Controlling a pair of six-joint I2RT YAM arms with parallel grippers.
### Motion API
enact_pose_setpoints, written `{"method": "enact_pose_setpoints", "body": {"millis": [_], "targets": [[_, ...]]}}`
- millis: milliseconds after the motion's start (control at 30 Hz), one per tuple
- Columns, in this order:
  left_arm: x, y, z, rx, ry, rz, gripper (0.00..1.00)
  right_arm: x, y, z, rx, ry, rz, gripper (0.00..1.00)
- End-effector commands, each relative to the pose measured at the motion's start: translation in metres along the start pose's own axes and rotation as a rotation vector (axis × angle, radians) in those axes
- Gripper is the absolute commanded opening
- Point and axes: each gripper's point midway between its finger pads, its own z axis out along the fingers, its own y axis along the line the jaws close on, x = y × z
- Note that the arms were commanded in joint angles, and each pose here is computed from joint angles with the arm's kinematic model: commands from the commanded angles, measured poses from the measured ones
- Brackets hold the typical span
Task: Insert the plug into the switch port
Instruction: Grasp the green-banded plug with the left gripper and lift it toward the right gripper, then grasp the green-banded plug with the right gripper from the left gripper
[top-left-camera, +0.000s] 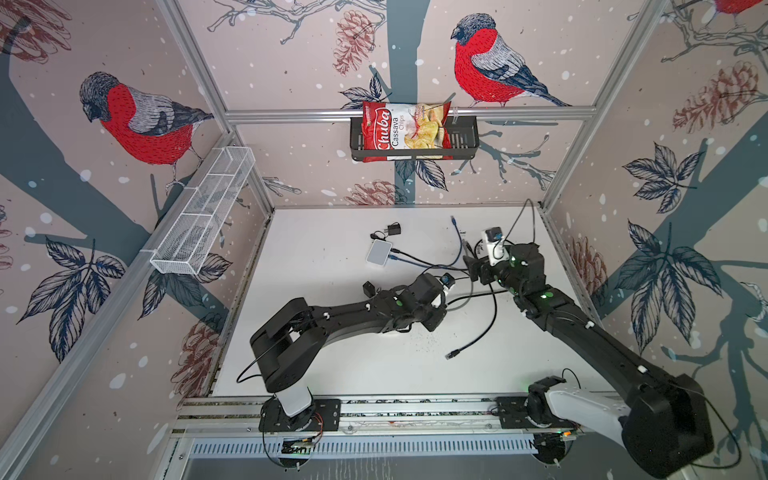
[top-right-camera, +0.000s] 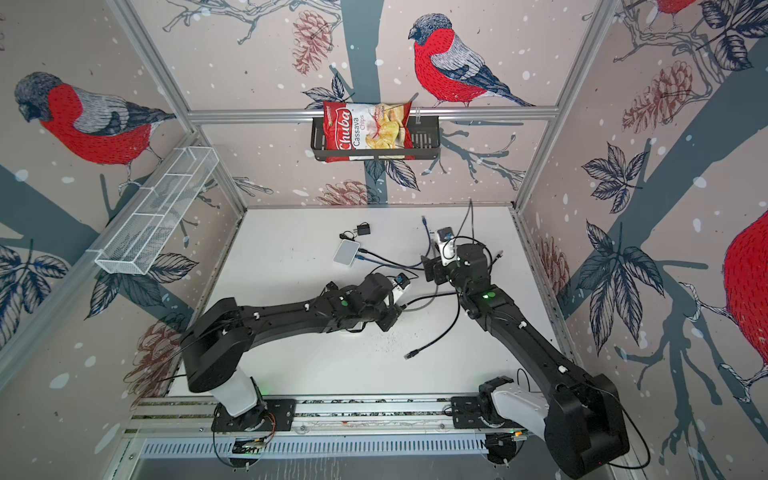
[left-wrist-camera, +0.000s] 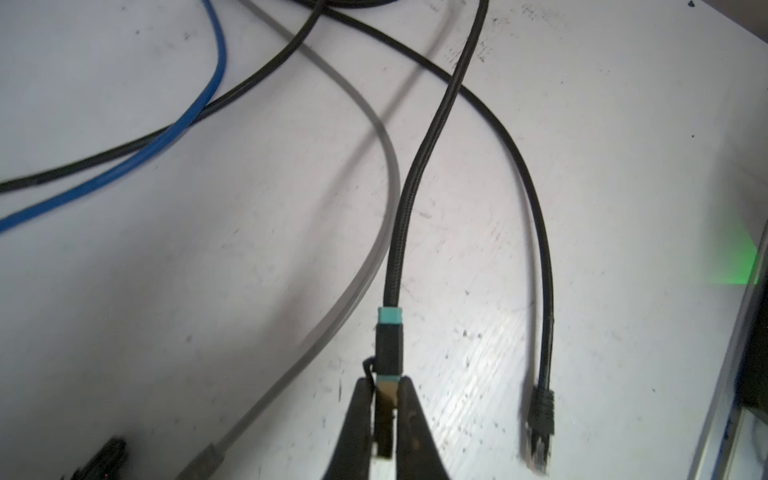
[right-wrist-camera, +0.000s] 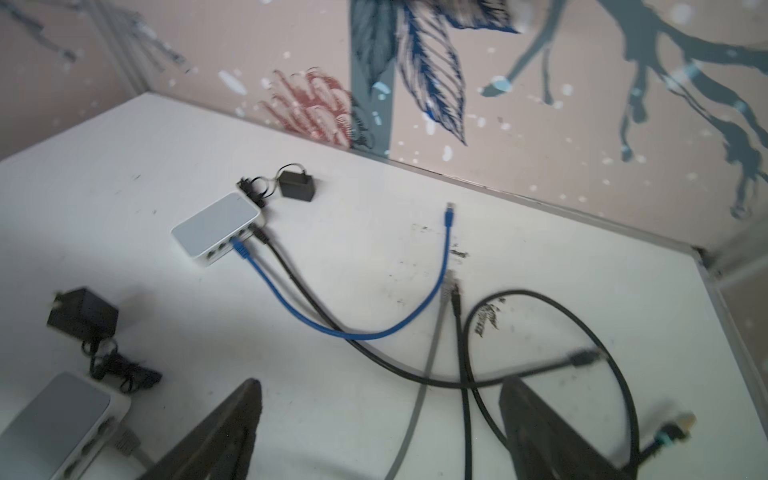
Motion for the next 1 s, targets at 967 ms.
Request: {"method": "enact_pose_setpoints", "body": {"millis": [967], "targets": [[0.018, 0.012, -0.057, 0.094, -0.138, 0.137, 0.0, 0.068, 0.157, -0.011, -0.637, -0.174, -0.756, 0.55]]}}
